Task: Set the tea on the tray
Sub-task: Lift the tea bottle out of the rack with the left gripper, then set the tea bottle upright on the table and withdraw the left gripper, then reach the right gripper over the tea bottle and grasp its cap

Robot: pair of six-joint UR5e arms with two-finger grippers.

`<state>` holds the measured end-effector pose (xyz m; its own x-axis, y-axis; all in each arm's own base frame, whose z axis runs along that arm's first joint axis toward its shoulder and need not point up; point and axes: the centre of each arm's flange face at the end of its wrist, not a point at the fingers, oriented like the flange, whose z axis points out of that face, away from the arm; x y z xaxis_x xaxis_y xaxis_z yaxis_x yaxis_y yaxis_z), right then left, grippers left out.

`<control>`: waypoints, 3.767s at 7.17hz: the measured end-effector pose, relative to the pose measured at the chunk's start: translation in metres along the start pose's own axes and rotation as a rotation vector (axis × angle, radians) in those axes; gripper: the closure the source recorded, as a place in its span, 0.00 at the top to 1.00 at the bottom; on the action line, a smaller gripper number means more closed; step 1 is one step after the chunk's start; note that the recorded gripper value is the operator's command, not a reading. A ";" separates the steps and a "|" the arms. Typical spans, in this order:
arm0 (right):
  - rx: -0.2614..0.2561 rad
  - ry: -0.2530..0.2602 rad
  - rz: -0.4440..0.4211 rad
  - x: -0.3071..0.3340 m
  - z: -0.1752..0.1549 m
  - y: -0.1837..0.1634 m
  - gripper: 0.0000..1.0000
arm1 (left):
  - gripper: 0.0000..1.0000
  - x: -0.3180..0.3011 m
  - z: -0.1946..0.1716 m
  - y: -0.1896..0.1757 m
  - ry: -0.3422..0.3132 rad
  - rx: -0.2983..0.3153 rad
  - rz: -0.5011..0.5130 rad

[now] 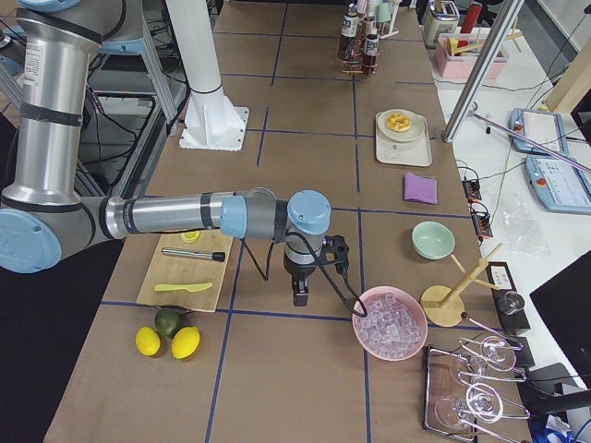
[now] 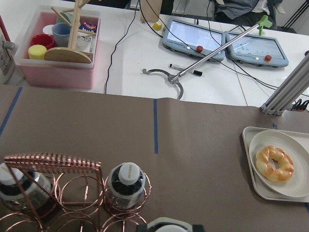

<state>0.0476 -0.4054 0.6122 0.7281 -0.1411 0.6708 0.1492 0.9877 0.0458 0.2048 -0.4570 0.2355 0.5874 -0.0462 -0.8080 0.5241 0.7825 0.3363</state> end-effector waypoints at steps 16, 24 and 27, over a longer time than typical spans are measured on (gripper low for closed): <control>0.013 0.003 -0.004 -0.004 -0.006 -0.006 1.00 | 1.00 0.313 0.076 0.142 -0.092 0.024 -0.005; 0.167 -0.061 -0.159 -0.100 -0.034 -0.067 1.00 | 1.00 -0.190 0.056 0.015 -0.201 -0.608 0.378; 0.156 -0.160 -0.085 -0.258 -0.041 -0.121 1.00 | 1.00 -0.408 0.042 -0.023 -0.140 -0.704 0.314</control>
<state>-0.1311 -0.4910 0.4030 0.6000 -0.2242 0.7679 0.0909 0.9728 0.2130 -0.0206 -0.4821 0.5775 0.7401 0.2015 -0.6416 -0.1669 0.9792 0.1150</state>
